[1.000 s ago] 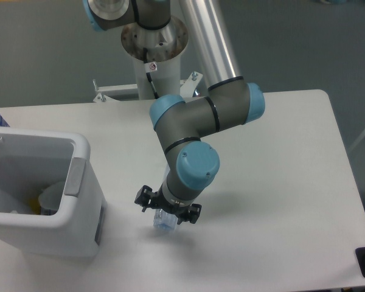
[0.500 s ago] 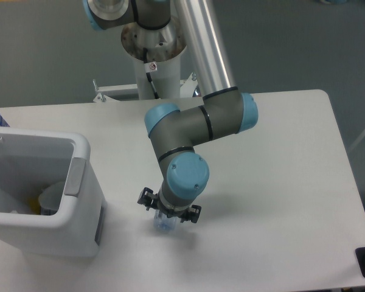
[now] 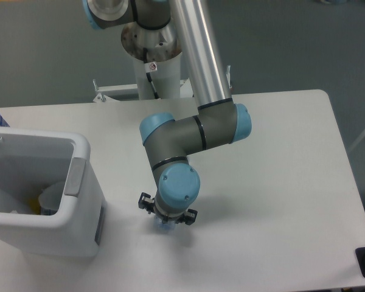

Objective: Place the trash in the trash can
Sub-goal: 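Lower the gripper around the bottle's cap end and close on it, then lift the bottle and carry it over the trash bin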

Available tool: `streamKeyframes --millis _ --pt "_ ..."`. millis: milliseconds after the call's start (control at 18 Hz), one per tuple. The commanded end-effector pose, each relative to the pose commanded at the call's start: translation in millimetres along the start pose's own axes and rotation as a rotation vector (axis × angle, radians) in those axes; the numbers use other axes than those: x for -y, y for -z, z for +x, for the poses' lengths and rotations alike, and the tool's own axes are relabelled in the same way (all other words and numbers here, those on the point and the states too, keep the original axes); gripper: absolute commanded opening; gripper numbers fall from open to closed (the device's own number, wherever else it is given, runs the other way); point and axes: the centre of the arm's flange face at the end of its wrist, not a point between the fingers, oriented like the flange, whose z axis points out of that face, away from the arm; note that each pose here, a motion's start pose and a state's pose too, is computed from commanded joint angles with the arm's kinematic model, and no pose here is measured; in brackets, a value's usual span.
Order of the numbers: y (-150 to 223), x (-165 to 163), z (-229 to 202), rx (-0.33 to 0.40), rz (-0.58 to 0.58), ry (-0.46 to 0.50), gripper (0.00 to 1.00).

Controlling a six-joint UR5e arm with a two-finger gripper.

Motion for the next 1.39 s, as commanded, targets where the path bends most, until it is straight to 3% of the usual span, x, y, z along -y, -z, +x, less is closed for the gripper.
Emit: streamKeyframes --millis 111,222,389,722,1000,1222,1389 --pt "5 0 1 0.002 0.006 -0.002 0.38" --pt "13 3 0 0.007 0.021 -0.004 0.23" --pt "25 8 -2 0.019 0.040 -0.004 0.14" --pt "69 14 -10 0.031 0.126 0.001 0.13" --pt "155 0 -43 -0.028 0.351 0.043 0.14" --pt "213 -12 -38 -0.053 0.491 0.049 0.14" --pt "274 -24 -43 -0.112 0.675 0.098 0.14"
